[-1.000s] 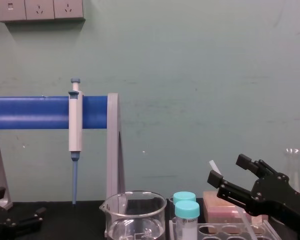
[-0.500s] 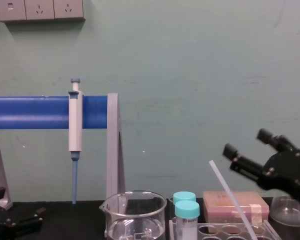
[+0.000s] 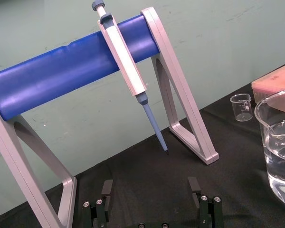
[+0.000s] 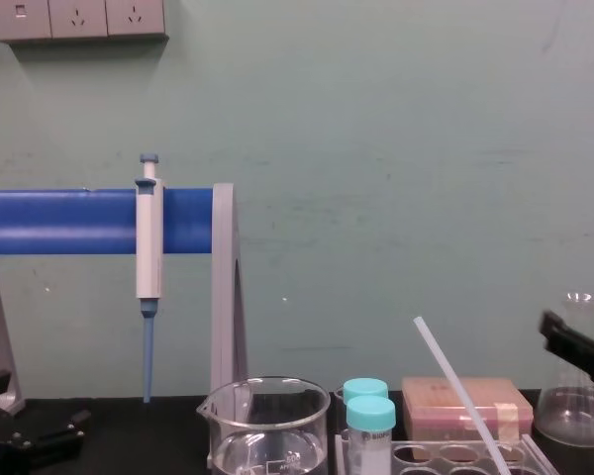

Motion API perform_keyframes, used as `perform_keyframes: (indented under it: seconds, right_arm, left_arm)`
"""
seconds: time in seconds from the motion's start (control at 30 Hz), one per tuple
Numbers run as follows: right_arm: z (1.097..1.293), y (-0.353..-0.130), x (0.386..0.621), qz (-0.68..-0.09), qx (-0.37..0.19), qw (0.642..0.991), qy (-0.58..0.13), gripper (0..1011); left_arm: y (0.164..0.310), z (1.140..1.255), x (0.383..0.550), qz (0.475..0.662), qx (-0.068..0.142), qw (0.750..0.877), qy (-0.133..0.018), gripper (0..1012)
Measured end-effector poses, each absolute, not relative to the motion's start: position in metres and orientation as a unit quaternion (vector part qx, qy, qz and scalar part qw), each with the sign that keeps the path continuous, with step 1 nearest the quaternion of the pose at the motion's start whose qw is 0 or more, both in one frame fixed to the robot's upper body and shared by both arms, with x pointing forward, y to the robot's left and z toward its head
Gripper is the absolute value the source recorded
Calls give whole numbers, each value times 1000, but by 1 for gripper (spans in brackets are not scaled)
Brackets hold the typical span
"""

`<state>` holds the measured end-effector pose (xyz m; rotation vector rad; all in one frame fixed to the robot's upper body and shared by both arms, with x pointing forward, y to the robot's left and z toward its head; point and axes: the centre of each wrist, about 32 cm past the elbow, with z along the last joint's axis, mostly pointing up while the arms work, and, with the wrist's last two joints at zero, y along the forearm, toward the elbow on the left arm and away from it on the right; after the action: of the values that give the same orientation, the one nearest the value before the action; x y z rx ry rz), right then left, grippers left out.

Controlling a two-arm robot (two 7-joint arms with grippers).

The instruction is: Pick up the stirring rod with one hand, then place it down.

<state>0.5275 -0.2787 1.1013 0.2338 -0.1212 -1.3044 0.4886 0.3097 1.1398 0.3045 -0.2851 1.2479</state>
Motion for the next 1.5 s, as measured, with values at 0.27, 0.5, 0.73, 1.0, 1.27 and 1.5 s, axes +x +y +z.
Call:
perform_keyframes:
  seconds: [0.27, 0.5, 0.73, 1.0, 1.27, 1.5]
  right_arm:
    - [1101, -279, 516, -630, 77, 773, 22, 1003]
    - [1101, -278, 516, -626, 77, 776, 30, 1003]
    - [1101, -278, 516, -625, 77, 776, 28, 1003]
    - [1101, -278, 516, -625, 77, 777, 27, 1003]
    - [1101, -278, 517, -625, 77, 777, 26, 1003]
    - [1101, -278, 517, -625, 77, 777, 26, 1003]
  left_arm:
    - [310, 1140, 489, 580, 141, 791, -133, 1000]
    - [310, 1140, 489, 580, 141, 791, -132, 1000]
    - [310, 1140, 489, 580, 141, 791, -132, 1000]
    - [310, 1140, 489, 580, 141, 791, -132, 1000]
    - [310, 1140, 489, 580, 141, 791, -132, 1000]
    - [310, 1140, 489, 580, 141, 791, -132, 1000]
